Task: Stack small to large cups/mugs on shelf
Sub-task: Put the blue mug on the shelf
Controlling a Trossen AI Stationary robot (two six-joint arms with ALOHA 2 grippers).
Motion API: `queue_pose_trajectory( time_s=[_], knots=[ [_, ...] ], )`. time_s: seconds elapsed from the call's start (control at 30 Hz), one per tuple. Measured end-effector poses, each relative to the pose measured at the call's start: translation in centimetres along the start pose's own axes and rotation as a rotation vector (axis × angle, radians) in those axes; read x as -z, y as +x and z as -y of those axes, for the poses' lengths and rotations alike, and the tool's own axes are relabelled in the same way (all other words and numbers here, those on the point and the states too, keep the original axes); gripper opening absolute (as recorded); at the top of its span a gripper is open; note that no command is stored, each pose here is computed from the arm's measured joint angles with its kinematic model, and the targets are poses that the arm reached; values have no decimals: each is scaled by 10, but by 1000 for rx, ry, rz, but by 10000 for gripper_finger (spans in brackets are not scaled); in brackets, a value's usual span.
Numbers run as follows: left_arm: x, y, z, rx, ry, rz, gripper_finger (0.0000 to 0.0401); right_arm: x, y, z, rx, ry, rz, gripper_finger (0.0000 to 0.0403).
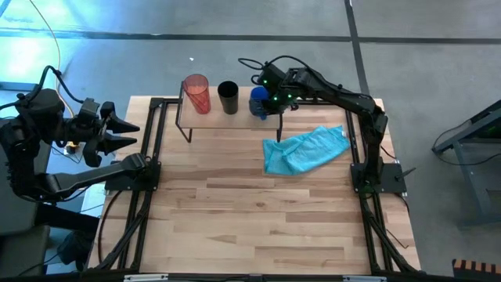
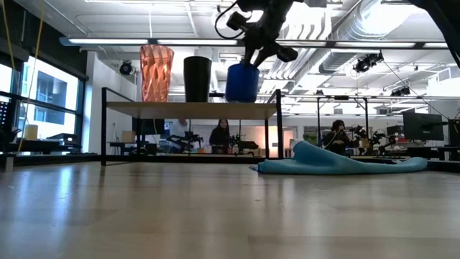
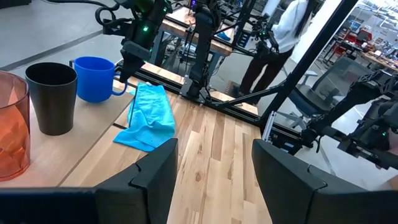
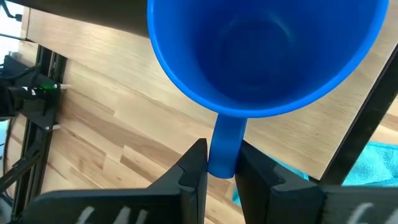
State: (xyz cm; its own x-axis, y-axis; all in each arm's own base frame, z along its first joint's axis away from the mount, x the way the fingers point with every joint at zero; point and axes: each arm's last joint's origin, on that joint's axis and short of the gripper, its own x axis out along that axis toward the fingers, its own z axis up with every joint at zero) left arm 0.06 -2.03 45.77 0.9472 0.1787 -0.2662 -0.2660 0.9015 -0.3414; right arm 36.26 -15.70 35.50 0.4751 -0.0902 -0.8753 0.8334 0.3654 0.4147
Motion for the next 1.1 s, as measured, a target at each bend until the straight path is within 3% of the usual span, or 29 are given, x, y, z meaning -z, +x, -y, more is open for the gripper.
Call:
queue_pose_trajectory(
  time_s=[1.1],
  knots=[
    [0, 0, 0, 0, 0, -1, 193, -3, 7, 2, -15, 28, -13, 52]
  ],
)
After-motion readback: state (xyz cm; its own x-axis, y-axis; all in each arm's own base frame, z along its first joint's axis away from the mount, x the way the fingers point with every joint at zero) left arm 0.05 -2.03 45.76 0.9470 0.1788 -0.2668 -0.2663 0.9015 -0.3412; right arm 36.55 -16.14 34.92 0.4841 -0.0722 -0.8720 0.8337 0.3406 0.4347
